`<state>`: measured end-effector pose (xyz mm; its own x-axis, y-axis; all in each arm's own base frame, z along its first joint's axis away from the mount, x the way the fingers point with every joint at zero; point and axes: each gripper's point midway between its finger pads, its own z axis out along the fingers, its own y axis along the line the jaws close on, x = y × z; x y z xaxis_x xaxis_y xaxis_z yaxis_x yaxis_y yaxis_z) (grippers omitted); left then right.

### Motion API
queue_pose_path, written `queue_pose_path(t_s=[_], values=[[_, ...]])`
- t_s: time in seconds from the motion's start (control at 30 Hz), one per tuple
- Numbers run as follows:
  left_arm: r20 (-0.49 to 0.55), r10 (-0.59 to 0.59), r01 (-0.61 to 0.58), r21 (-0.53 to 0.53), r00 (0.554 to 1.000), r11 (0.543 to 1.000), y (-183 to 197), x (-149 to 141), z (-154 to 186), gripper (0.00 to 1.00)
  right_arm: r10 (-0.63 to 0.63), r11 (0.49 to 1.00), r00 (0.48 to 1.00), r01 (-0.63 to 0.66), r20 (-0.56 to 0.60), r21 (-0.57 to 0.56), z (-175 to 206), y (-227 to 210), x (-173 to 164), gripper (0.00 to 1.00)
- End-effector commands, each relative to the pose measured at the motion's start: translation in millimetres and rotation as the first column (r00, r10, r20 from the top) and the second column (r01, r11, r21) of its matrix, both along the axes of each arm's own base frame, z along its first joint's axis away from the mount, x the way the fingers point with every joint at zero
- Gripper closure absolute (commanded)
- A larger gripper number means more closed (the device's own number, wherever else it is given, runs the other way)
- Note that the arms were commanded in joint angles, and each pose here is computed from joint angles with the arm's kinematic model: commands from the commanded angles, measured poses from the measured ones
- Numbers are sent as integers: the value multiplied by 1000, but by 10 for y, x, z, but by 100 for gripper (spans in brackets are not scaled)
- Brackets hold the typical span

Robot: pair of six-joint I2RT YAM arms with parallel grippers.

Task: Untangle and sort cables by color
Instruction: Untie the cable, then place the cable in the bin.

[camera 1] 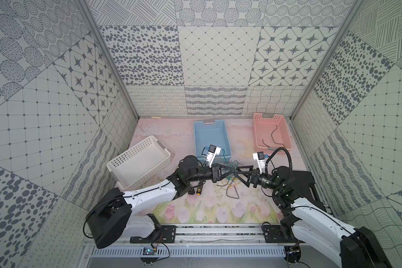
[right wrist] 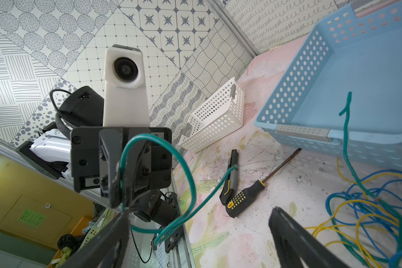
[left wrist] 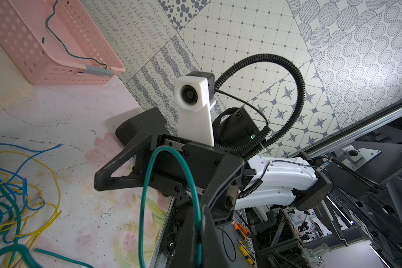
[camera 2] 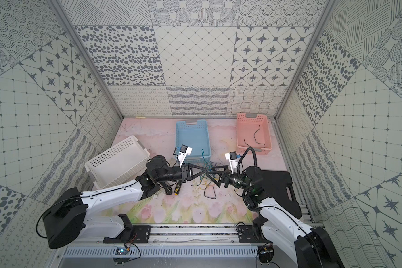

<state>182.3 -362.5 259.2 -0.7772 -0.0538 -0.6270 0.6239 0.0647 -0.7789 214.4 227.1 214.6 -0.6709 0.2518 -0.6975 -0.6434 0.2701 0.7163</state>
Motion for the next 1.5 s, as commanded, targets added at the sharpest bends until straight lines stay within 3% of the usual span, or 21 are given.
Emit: queue_pose_path(t_s=[0.0, 0.17, 0.37, 0.47, 0.53, 0.6, 0.63, 0.7, 0.8, 0.9, 0.93, 1.0, 1.07, 1.13, 1.23, 1.3, 1.37, 1.47], values=[[75, -66, 69, -46, 995, 997, -112, -110, 165, 100, -19, 998, 1000, 18, 19, 59, 143, -7, 40, 14], [77, -54, 58, -50, 996, 997, -117, -96, 158, 100, 8, 996, 1000, -11, 30, 86, 201, 35, 11, 41], [79, -58, 63, -61, 995, 996, -125, -105, 175, 100, 27, 998, 999, -30, 39, 53, 181, 100, -9, 99], [86, -37, 40, -35, 996, 999, -46, -114, 199, 100, -41, 997, 998, 43, 38, -61, 40, 46, 98, 100], [49, -16, 17, -19, 999, 1000, 80, -91, 204, 100, -161, 955, 985, 171, 63, -241, -133, -140, 216, 100], [-17, 2, -3, -33, 1000, 999, 247, -52, 204, 100, -298, 862, 942, 334, 152, -381, -199, -449, 310, 100], [-51, 16, -19, -47, 999, 999, 355, -22, 205, 100, -377, 792, 905, 425, 196, -439, -240, -649, 361, 100], [-98, 44, -51, -72, 994, 996, 530, 20, 205, 100, -461, 696, 844, 536, 275, -478, -183, -908, 397, 100], [-107, 77, -82, -44, 991, 996, 650, 34, 200, 100, -487, 651, 806, 592, 337, -475, -82, -1030, 380, 100], [-93, 110, -108, 27, 990, 994, 680, 53, 133, 99, -438, 703, 832, 553, 340, -447, -21, -910, 339, 100], [-87, 118, -115, 38, 989, 993, 688, 61, 120, 83, -426, 722, 841, 539, 334, -435, -8, -867, 331, 100], [-73, 134, -130, 62, 988, 990, 705, 71, 91, 67, -426, 738, 847, 529, 318, -420, 23, -838, 327, 100], [-37, 179, -175, 88, 983, 981, 765, 106, 56, 62, -465, 728, 834, 551, 298, -407, 65, -886, 361, 100], [27, 300, -301, 130, 954, 945, 931, 213, 0, 56, -522, 710, 810, 587, 268, -389, 129, -981, 420, 100], [108, 441, -452, 107, 891, 886, 1202, 279, -7, 44, -619, 680, 761, 642, 192, -353, 203, -1167, 608, 100], [126, 465, -474, 57, 876, 879, 1280, 238, 12, 39, -689, 657, 717, 680, 106, -326, 164, -1333, 816, 100], [125, 457, -464, 32, 881, 885, 1291, 192, -12, 36, -756, 624, 654, 733, 29, -272, 270, -1535, 1094, 100], [98, 405, -409, 13, 909, 913, 1218, 122, -117, 35, -847, 528, 525, 814, -80, -243, 287, -1890, 1534, 100]])
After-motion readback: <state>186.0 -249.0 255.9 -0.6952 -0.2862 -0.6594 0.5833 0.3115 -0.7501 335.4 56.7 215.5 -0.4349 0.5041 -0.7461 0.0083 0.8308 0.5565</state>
